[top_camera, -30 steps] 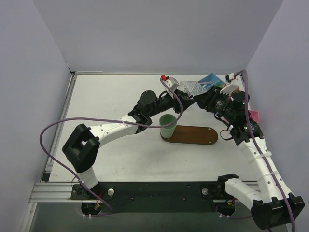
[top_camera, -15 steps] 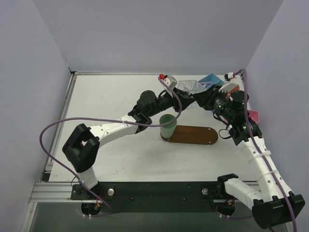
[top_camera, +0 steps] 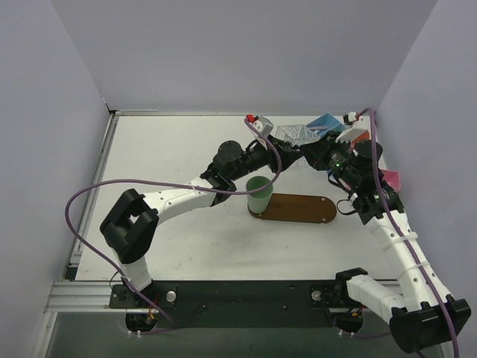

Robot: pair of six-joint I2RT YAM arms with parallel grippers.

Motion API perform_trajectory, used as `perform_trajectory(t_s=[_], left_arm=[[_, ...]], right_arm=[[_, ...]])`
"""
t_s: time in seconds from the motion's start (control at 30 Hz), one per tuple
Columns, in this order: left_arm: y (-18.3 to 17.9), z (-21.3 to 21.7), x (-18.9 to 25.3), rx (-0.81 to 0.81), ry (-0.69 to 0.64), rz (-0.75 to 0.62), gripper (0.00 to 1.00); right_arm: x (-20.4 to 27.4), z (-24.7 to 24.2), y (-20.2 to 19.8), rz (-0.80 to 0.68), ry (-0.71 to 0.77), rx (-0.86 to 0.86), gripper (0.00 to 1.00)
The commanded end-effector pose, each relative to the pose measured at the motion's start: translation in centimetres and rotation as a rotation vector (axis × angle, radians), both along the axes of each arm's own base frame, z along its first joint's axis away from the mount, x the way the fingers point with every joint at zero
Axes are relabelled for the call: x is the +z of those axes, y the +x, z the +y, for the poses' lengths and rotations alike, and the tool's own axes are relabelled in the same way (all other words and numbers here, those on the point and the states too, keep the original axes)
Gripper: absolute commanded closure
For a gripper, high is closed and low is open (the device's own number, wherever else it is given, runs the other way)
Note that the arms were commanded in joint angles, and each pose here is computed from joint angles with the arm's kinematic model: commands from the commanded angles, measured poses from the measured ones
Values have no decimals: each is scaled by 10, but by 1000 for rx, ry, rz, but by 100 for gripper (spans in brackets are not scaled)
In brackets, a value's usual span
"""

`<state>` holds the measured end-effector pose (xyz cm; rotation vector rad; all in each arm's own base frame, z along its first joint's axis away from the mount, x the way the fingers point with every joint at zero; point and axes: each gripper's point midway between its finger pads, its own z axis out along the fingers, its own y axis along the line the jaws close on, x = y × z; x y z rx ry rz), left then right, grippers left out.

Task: Prepare toiletry sets of a toothbrush and toothpaste on the tray

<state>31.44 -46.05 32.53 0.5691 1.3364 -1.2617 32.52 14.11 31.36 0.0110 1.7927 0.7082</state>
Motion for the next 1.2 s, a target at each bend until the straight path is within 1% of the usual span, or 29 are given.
perform_trajectory(t_s=[0.0,0.07,0.1,0.17,0.2,0.27,0.3,0.4,0.5,0.67,0.8,0.97,1.1,1.17], left_arm=[[-33,-11,46,-117,-97,-108,87],[-31,-11,45,-114,-90,-106,78],[-29,-10,47,-114,-92,-111,68],[-27,-10,46,-115,-91,-106,58],[-26,-10,46,-114,-91,-106,49],[-26,-9,46,-120,-88,-114,44],[-26,-9,47,-122,-89,-118,40],[-27,-9,49,-132,-82,-138,36],[-25,-10,47,-136,-72,-139,34],[-17,-5,50,-120,-70,-145,23],[-10,3,56,-113,-66,-161,21],[-12,3,63,-168,-39,-211,20],[-12,-2,50,-213,34,-224,20],[-15,-6,40,-262,65,-228,20]], right_arm=[[12,-9,6,-89,-51,-40,100],[12,-13,5,-99,-73,-53,100],[11,-15,4,-97,-84,-57,100],[10,-19,3,-101,-113,-68,100],[7,-21,3,-91,-122,-70,100],[4,-24,3,-89,-145,-75,100],[2,-26,2,-78,-152,-80,100],[-3,-31,2,-63,-173,-87,100],[-5,-34,1,-60,-188,-86,100],[-12,-48,-4,-29,-245,-111,100],[-17,-54,-6,-19,-316,-105,100],[-23,-55,-9,5,-365,-78,100],[-32,-56,-7,30,-388,-70,100],[-39,-56,-8,49,-401,-62,100]])
